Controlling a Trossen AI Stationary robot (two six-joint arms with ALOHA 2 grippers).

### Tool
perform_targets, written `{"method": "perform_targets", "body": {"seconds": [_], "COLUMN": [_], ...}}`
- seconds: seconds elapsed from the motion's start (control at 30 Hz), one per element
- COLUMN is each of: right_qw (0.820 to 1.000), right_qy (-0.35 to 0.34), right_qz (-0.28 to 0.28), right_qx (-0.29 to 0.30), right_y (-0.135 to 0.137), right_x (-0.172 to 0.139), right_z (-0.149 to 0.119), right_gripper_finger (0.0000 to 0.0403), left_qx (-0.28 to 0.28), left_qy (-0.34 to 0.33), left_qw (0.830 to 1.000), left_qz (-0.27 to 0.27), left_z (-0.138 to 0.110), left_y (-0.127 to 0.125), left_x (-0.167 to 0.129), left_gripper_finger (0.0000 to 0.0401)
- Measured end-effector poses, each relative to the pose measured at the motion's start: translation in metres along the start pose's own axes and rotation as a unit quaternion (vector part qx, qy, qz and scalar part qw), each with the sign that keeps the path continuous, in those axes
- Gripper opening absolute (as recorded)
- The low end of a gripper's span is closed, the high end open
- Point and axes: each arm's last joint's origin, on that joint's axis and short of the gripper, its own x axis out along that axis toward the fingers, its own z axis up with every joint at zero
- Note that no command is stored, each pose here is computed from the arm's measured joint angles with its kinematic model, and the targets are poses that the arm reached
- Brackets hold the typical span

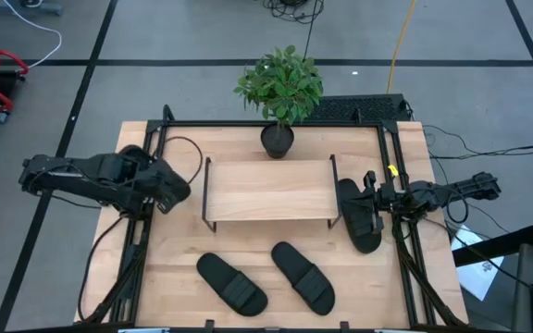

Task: Pick and place slides into the shelf
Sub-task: Put the top left black slide on the shelf

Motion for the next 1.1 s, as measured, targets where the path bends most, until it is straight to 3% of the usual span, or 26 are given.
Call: {"method": "perform_targets", "body": {"seconds": [0.33, 0.53, 0.63, 0.8, 1.0, 1.1], "right_qw": [1.0, 1.0, 1.0, 1.0, 1.0, 1.0], "right_qy": [-0.002, -0.002, -0.002, -0.002, -0.002, -0.002], "right_qz": [0.0, 0.0, -0.001, -0.001, -0.001, -0.001], "right_qx": [0.0, -0.001, -0.003, -0.003, -0.003, -0.003], "right_y": [0.0, 0.0, 0.0, 0.0, 0.0, 0.0], "right_x": [0.0, 0.0, 0.0, 0.0, 0.0, 0.0], "right_z": [0.0, 0.0, 0.0, 0.0, 0.0, 0.0], "right_gripper_finger": [0.0, 0.0, 0.0, 0.0, 0.0, 0.0], "left_qx": [0.018, 0.066, 0.129, 0.249, 0.377, 0.39], "left_qy": [-0.11, -0.228, -0.285, -0.359, -0.337, -0.307], "left_qw": [0.993, 0.971, 0.947, 0.878, 0.806, 0.798], "left_qz": [0.042, -0.006, -0.078, -0.196, -0.307, -0.342], "left_z": [0.018, 0.042, 0.06, 0.091, 0.122, 0.14], "left_y": [0.017, 0.015, 0.003, -0.028, -0.062, -0.073], "left_x": [-0.056, -0.097, -0.113, -0.119, -0.094, -0.081], "left_gripper_finger": [0.0001, 0.0001, 0.0001, 0.0001, 0.0001, 0.0001]}}
